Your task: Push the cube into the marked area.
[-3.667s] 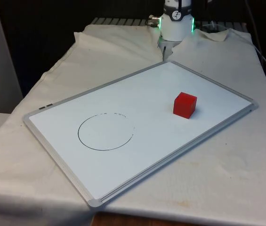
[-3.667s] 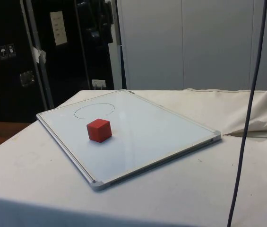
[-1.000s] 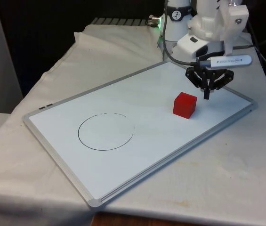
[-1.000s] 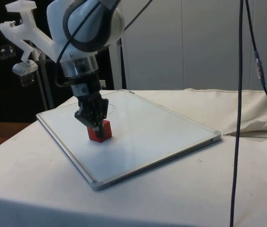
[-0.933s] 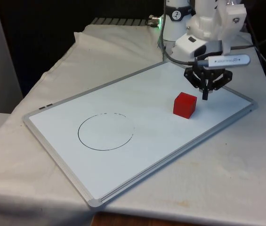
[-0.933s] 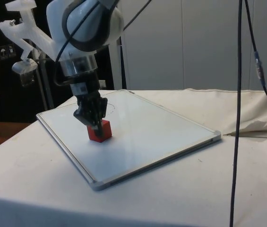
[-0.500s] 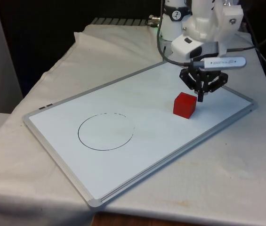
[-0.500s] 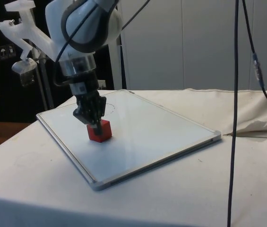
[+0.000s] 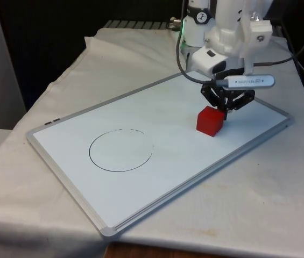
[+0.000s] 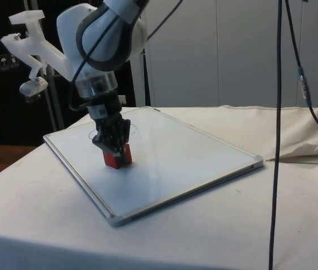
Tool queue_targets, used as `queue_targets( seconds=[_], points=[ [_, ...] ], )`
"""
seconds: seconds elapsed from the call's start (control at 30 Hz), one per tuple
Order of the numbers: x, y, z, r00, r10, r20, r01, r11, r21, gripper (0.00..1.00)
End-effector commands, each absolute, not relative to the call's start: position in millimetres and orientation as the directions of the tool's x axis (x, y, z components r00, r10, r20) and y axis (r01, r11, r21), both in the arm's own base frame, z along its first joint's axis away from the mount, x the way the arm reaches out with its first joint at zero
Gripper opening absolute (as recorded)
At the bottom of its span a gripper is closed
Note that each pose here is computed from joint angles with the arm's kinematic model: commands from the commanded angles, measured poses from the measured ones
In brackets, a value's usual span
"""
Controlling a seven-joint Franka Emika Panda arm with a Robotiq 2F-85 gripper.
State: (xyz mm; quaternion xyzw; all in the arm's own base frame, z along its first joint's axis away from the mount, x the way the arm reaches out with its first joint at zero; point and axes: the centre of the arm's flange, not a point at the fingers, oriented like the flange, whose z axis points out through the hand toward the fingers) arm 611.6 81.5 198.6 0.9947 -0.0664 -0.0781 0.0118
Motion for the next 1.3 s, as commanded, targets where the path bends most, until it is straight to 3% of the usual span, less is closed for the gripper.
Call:
queue_targets(
  seconds=[0.0, 1.0, 1.27],
  points=[
    [613, 81, 198, 0.979, -0.137, -0.15, -0.132, -0.99, 0.042, 0.0],
    [637, 72, 207, 0.965, -0.249, -0.078, -0.239, -0.964, 0.114, 0.0],
    [670, 74, 196, 0.967, -0.253, -0.041, -0.247, -0.963, 0.112, 0.0]
  ],
)
